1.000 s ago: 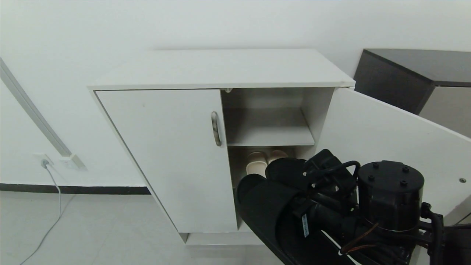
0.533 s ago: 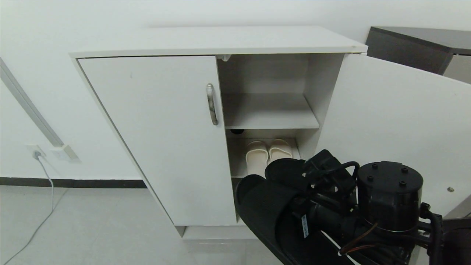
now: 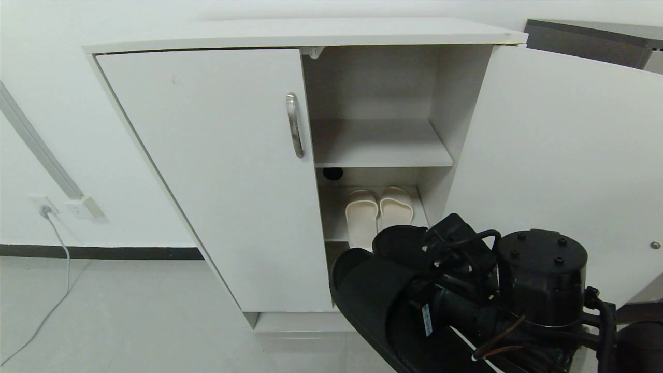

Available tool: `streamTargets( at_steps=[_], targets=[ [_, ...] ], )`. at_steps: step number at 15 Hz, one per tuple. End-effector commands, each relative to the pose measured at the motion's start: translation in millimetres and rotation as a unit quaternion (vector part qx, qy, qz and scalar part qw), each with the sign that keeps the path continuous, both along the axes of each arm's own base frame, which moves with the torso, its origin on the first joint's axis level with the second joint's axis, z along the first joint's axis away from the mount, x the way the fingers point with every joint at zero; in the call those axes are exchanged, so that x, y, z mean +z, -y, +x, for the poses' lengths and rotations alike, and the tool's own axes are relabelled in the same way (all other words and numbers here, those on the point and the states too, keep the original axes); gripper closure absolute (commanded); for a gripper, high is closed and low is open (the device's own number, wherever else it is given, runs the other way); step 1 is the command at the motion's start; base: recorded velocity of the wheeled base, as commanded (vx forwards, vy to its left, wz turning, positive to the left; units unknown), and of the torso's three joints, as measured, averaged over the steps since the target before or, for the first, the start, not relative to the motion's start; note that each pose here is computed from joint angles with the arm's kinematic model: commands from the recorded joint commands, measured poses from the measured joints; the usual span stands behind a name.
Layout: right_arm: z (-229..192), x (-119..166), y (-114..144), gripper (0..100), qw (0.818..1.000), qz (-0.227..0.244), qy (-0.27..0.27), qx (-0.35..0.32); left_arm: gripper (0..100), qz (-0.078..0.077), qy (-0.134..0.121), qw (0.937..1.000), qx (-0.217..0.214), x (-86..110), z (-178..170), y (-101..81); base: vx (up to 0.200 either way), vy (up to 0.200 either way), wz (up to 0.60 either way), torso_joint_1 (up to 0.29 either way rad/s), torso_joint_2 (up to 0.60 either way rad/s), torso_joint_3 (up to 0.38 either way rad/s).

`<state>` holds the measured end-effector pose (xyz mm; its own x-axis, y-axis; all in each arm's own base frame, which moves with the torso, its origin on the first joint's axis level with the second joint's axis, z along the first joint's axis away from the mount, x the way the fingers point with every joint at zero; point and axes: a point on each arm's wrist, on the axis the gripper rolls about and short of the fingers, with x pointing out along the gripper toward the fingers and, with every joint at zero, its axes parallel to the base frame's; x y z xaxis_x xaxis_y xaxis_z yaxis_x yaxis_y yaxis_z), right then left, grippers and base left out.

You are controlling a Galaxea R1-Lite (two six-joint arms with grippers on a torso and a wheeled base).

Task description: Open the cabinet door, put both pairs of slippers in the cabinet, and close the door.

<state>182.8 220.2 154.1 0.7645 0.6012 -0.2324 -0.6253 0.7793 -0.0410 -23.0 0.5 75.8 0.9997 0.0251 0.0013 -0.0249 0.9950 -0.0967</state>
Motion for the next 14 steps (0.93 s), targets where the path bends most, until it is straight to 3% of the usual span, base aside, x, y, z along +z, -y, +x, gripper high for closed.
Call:
streamTargets(
  at_steps=[1,6,9,11,14],
  targets=[
    [3.1,-5.0,-3.3,100,1.0,-0.001,0.0,-0.002,100,0.0,-0.001,1.0,0.0,-0.1,0.1,0.0,0.0,0.0,0.0,0.0,0.0,0.0],
    [11.9,-14.1,-12.6,100,1.0,-0.012,0.005,-0.012,100,0.0,-0.001,1.0,0.0,-0.1,0.1,0.0,0.0,0.0,0.0,0.0,0.0,0.0],
    [31.0,-9.9,-52.6,100,0.991,-0.008,0.045,-0.125,100,0.001,-0.001,1.0,0.0,-0.1,0.1,0.0,0.0,0.0,0.0,0.0,0.0,0.0],
    [47.0,3.1,-75.0,100,0.987,0.02,0.052,-0.148,100,0.002,-0.001,1.0,0.0,-0.1,0.1,0.0,0.0,0.0,0.0,0.0,0.0,0.0],
    [64.0,52.8,-96.8,100,0.968,0.046,0.05,-0.243,100,0.002,-0.001,1.0,0.0,-0.1,0.1,0.0,0.0,0.0,0.0,0.0,0.0,0.0]
  ],
)
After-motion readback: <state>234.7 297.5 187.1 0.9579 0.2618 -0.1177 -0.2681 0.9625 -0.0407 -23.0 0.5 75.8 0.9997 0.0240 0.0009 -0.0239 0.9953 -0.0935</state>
